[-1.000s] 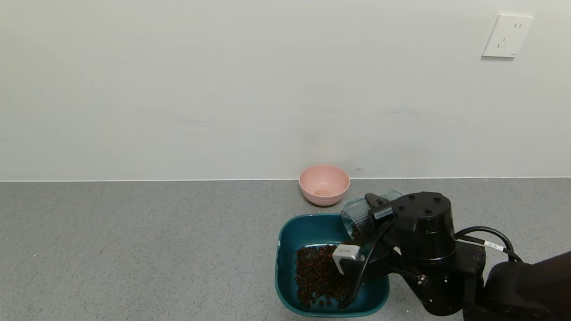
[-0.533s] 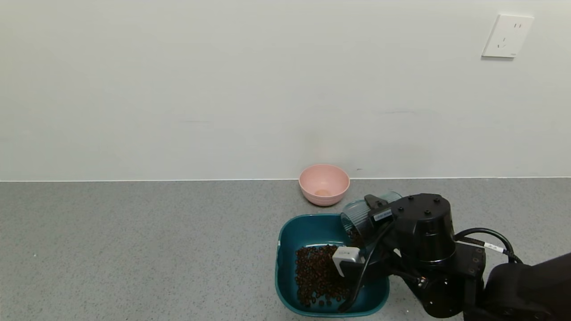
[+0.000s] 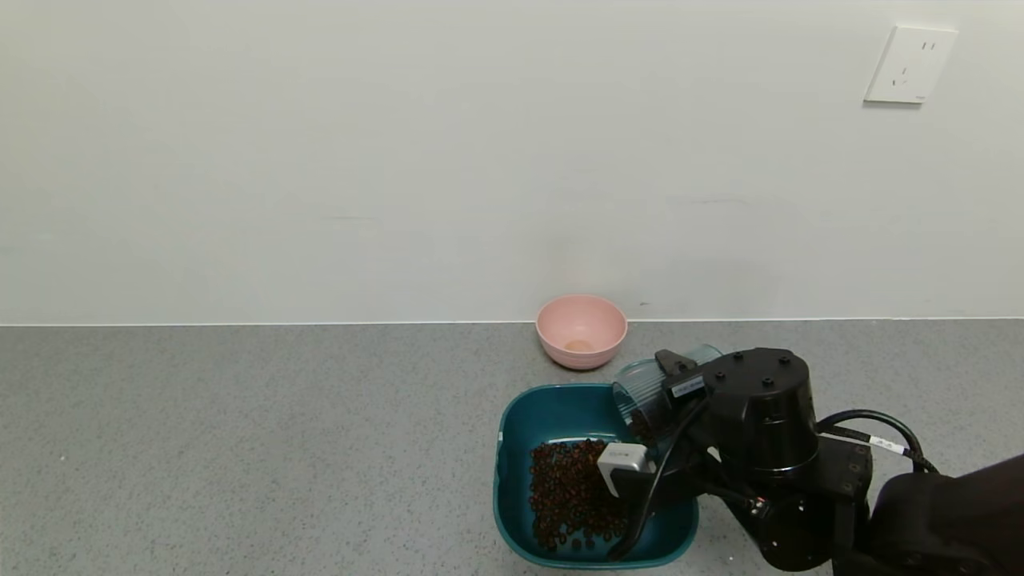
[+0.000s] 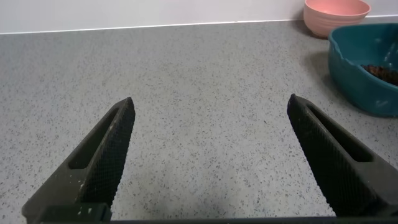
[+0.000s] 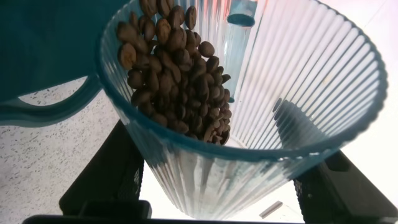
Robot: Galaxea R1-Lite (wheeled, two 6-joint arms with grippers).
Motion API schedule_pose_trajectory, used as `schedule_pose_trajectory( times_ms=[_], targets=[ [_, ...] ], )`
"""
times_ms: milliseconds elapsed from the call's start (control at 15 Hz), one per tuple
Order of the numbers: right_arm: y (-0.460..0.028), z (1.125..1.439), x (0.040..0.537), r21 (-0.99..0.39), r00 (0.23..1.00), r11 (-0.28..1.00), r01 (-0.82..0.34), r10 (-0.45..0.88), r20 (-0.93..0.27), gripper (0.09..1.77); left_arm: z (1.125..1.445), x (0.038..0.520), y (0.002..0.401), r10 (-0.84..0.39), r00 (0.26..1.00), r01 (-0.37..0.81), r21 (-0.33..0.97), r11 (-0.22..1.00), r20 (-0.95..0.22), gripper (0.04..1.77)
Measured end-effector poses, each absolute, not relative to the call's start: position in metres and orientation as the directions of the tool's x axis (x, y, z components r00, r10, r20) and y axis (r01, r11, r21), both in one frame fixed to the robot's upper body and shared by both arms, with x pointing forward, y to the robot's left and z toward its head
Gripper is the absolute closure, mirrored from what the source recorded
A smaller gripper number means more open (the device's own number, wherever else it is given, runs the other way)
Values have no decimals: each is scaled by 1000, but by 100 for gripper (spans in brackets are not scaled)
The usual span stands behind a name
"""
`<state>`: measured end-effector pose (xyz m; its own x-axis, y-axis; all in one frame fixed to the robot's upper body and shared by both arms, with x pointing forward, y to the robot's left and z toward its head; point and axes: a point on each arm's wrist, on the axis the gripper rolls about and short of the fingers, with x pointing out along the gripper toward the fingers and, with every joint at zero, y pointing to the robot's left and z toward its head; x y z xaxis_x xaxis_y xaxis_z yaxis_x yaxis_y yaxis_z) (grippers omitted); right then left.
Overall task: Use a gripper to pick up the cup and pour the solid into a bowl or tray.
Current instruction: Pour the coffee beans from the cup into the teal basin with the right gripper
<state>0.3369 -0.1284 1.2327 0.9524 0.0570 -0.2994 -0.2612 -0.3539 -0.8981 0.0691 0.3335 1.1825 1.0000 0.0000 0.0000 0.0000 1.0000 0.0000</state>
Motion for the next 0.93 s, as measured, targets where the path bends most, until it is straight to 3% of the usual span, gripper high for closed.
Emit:
schedule_pose_trajectory(
  times_ms=[933],
  targets=[
    [-136,1235,336,-906,958,-342,-250,46,-282,50,1182,69,334,0,1000,0,0,1000,0,5]
  ],
)
